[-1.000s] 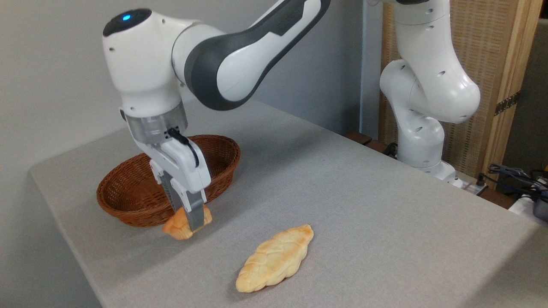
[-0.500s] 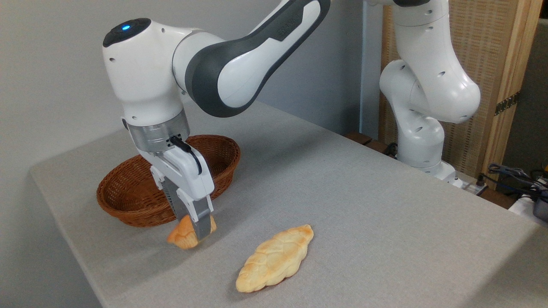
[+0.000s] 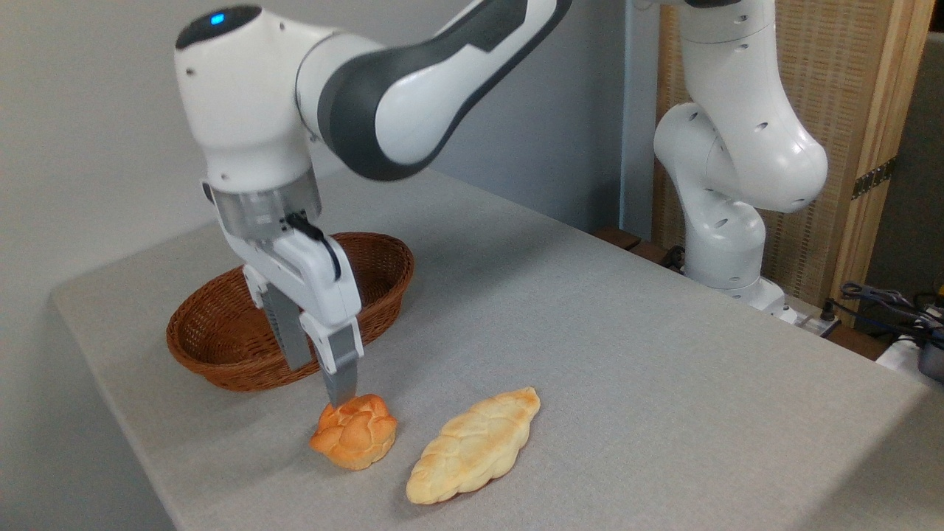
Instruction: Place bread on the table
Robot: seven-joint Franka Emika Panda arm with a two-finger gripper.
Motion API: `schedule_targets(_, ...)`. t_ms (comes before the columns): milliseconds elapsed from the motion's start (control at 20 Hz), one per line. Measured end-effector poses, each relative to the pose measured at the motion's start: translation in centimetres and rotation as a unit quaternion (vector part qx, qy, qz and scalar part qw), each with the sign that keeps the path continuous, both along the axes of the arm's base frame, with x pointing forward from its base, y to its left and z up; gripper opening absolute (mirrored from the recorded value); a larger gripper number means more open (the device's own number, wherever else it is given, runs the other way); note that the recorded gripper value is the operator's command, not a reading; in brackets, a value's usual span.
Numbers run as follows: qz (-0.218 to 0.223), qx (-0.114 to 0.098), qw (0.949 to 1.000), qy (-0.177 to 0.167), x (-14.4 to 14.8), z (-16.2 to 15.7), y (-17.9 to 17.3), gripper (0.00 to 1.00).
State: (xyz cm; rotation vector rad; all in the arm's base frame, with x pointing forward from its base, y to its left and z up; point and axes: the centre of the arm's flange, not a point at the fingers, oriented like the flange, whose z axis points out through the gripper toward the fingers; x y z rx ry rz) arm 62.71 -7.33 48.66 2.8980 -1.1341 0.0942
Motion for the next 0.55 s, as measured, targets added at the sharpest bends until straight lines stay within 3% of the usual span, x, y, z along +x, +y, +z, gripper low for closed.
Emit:
schedule_targets(350,-0.001,-0.007,0.9984,-0.057,-1.8,7.1,0.1,1.0)
schedule_targets(550,-0.001,-0.003,0.9973,-0.074,-2.7,9.3,0.5,1.0)
